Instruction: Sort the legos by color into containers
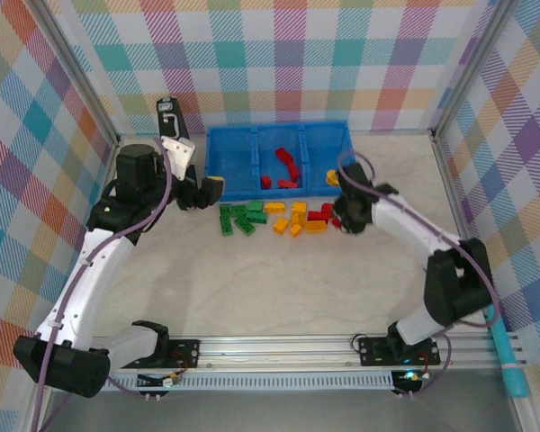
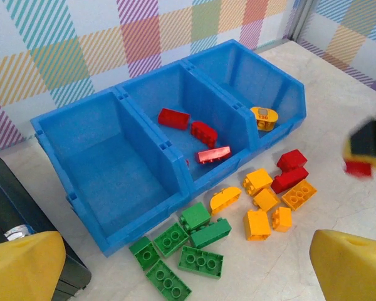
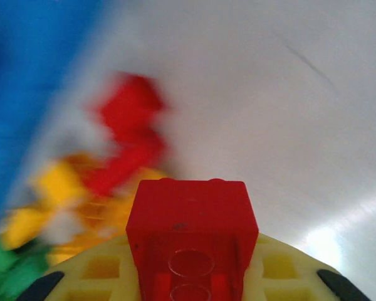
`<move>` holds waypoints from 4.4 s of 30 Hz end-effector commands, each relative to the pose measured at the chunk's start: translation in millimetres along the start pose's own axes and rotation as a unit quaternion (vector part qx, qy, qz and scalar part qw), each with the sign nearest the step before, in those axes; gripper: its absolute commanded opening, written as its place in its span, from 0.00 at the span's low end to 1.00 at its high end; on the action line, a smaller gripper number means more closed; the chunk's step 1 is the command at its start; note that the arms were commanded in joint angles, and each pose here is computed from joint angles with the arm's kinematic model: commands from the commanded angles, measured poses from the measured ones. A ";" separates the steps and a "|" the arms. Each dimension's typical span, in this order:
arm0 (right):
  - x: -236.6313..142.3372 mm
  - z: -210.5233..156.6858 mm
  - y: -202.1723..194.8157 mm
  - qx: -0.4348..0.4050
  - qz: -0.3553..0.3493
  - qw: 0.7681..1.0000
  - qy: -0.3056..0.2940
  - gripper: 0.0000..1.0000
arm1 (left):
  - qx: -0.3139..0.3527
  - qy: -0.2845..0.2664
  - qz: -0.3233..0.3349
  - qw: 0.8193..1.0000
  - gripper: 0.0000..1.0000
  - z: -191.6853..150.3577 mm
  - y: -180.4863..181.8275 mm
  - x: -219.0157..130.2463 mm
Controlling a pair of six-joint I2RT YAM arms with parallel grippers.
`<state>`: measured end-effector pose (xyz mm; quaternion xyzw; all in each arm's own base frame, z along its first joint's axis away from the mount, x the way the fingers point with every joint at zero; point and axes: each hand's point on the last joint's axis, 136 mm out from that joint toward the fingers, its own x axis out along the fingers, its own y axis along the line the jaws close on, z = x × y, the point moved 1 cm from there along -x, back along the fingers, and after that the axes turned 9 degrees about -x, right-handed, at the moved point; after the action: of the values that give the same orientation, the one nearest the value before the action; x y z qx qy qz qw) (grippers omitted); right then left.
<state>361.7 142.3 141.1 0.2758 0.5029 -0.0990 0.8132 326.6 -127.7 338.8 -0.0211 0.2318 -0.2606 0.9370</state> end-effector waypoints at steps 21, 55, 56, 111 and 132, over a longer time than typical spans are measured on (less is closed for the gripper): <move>90.4 73.3 253.3 -0.574 0.161 0.776 -0.207 0.28 | 0.008 0.001 0.026 1.000 1.00 -1.7 14.8 0.9; -19.0 58.8 188.5 -0.634 0.110 0.756 -0.121 0.67 | -0.009 0.012 0.019 1.000 1.00 -7.5 22.3 12.1; -21.6 55.6 176.7 -0.628 0.108 0.763 -0.107 0.67 | -0.009 0.010 0.018 1.000 1.00 -7.0 21.9 11.7; 94.5 -24.0 32.4 -0.685 0.132 0.688 0.201 0.62 | -0.025 0.022 0.002 0.999 1.00 -10.0 20.3 21.8; 114.2 -44.9 13.8 -0.713 0.107 0.653 0.231 0.54 | -0.027 0.026 0.008 0.999 1.00 -13.5 23.9 25.5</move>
<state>397.4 196.8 39.5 -0.3161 0.5419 0.4414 0.6415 348.9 -124.3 309.8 -0.0328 0.2682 -0.2539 0.9287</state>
